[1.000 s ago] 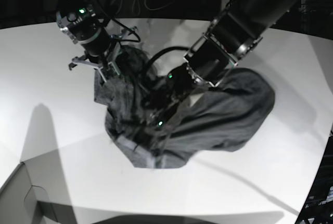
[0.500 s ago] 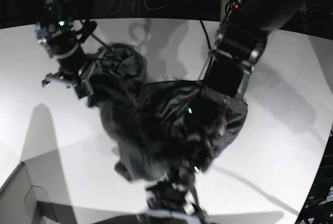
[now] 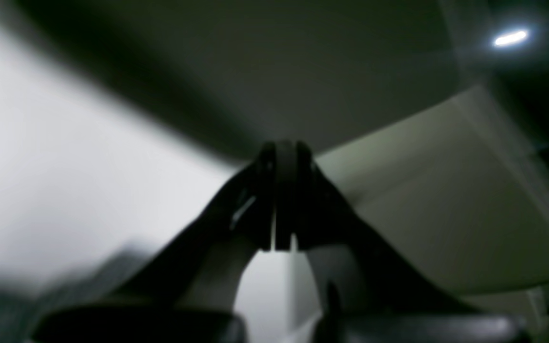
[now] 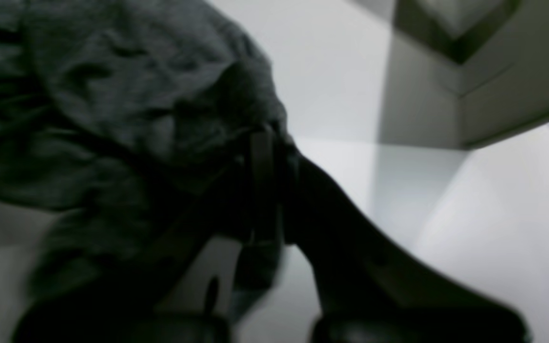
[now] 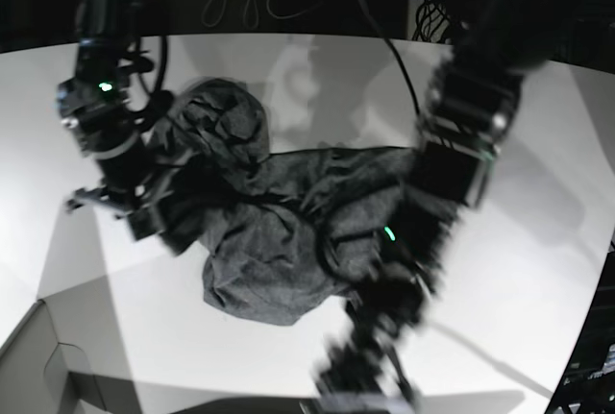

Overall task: Layout the t-shirt on the table in an organized manner, then fold the t-shirt properly
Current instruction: 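Grasp the shirt with both grippers near its middle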

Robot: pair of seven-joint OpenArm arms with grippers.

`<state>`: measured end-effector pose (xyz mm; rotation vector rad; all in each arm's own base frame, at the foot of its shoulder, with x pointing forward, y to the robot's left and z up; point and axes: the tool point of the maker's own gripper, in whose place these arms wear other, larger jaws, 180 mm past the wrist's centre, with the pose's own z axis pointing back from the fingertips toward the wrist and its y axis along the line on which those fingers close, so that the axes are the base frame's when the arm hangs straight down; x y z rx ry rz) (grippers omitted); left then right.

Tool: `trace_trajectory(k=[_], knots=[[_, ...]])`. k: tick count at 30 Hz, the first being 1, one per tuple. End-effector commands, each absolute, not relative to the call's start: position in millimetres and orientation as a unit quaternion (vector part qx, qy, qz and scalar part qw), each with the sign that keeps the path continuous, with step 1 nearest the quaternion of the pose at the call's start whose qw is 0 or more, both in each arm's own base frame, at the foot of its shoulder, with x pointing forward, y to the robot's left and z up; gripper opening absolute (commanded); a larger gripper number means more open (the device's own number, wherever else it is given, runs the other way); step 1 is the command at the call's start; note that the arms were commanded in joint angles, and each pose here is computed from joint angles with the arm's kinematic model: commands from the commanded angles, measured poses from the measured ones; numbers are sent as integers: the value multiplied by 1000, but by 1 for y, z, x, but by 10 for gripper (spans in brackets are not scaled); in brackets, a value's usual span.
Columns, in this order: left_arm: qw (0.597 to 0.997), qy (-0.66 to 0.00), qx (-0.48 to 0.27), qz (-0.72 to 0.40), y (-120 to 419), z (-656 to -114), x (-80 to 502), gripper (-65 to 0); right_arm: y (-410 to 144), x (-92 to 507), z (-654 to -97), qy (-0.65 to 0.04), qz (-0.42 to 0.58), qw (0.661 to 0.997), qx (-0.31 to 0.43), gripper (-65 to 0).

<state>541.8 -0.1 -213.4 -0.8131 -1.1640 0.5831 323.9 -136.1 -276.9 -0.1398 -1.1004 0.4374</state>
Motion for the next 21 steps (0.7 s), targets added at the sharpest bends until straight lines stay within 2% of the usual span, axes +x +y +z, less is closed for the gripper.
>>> trace_trajectory(k=[1, 4, 9, 12, 14, 21], knots=[[709, -523, -392, 265, -16, -197, 545, -644, -130, 325, -267, -538, 202, 816, -56, -650], [750, -481, -381, 245, -53, -242, 527, -609, -120, 315, -279, -527, 190, 828, -36, -650], [789, -443, -375, 200, -103, -276, 501, -368, -96, 296, -298, -503, 210, 838, -7, -650], [808, -437, -356, 171, -112, -293, 493, -254, -90, 285, -308, -490, 216, 845, 3, -650], [823, -431, -335, 155, -113, -310, 488, -227, -86, 277, -314, -480, 218, 850, 10, -650], [850, -408, -290, 163, -95, -351, 484, -227, -77, 246, -338, -442, 224, 868, 30, -650]])
